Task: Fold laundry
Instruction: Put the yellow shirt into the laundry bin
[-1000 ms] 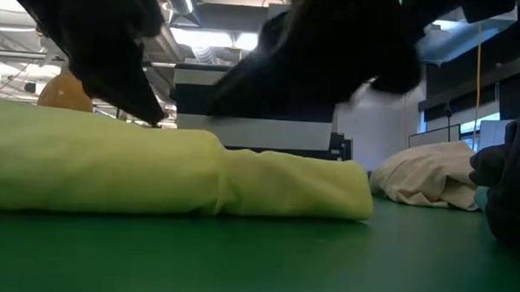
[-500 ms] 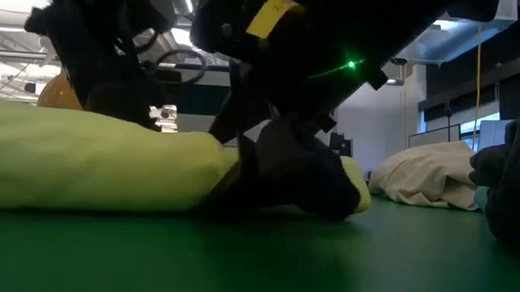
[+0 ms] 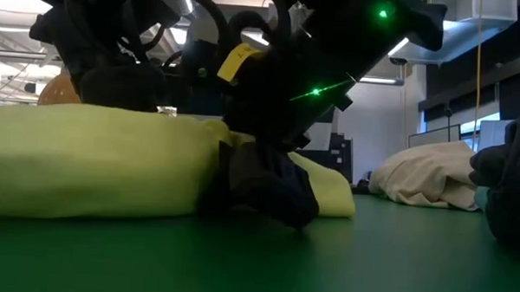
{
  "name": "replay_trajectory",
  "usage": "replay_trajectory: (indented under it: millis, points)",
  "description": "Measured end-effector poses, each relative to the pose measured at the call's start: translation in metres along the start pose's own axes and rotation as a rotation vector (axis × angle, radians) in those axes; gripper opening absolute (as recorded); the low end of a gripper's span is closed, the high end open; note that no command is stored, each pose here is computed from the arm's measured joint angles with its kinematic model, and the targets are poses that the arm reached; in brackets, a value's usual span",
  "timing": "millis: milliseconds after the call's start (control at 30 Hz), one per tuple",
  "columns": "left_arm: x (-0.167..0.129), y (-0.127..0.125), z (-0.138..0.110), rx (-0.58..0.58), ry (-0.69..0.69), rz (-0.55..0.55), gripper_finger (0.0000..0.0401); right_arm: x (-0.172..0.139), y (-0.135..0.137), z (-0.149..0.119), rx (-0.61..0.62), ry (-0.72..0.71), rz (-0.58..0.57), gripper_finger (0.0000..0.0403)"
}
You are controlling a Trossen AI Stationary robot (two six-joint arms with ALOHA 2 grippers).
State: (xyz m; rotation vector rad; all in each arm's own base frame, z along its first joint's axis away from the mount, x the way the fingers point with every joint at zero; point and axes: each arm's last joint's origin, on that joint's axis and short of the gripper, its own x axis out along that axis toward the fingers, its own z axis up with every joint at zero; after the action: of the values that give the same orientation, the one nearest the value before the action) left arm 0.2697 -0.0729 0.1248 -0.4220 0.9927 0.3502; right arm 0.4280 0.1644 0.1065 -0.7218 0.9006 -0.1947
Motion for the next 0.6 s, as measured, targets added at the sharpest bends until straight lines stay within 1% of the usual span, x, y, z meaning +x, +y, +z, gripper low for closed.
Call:
replay_trajectory:
  millis: [67, 167, 200, 233, 300, 367, 433, 500, 600]
  points:
    - [0.0, 0.0, 0.0, 0.001, -0.004, 0.007, 0.011, 0.001, 0.0, -0.001, -0.014, 0.007, 0.003, 0.0185]
    - [-0.006, 0.002, 0.001, 0.021, -0.001, 0.01, 0.011, 0.0, 0.0, -0.002, -0.034, 0.019, 0.0, 0.0064]
    - [-0.01, 0.003, 0.001, 0.023, -0.001, 0.014, 0.011, -0.002, 0.001, -0.002, -0.044, 0.022, -0.004, 0.0038]
    - [-0.015, 0.004, 0.002, 0.025, -0.006, 0.022, 0.011, -0.005, 0.001, -0.002, -0.054, 0.027, -0.019, 0.0033]
    - [-0.028, 0.008, 0.004, 0.024, -0.027, 0.046, 0.011, -0.01, -0.001, -0.003, -0.07, 0.044, -0.067, 0.0034]
    - [-0.046, 0.013, 0.006, 0.023, -0.067, 0.082, 0.011, -0.018, -0.006, -0.005, -0.111, 0.076, -0.099, 0.0034]
    - [-0.066, 0.019, 0.009, 0.018, -0.126, 0.118, 0.011, -0.028, -0.015, -0.004, -0.117, 0.082, -0.111, 0.0034]
    - [-0.087, 0.025, 0.011, 0.008, -0.218, 0.148, 0.011, -0.045, -0.033, 0.002, -0.093, 0.062, -0.132, 0.0034]
    - [-0.115, 0.031, 0.014, -0.007, -0.364, 0.172, 0.011, -0.067, -0.068, 0.01, -0.031, 0.02, -0.173, 0.0034]
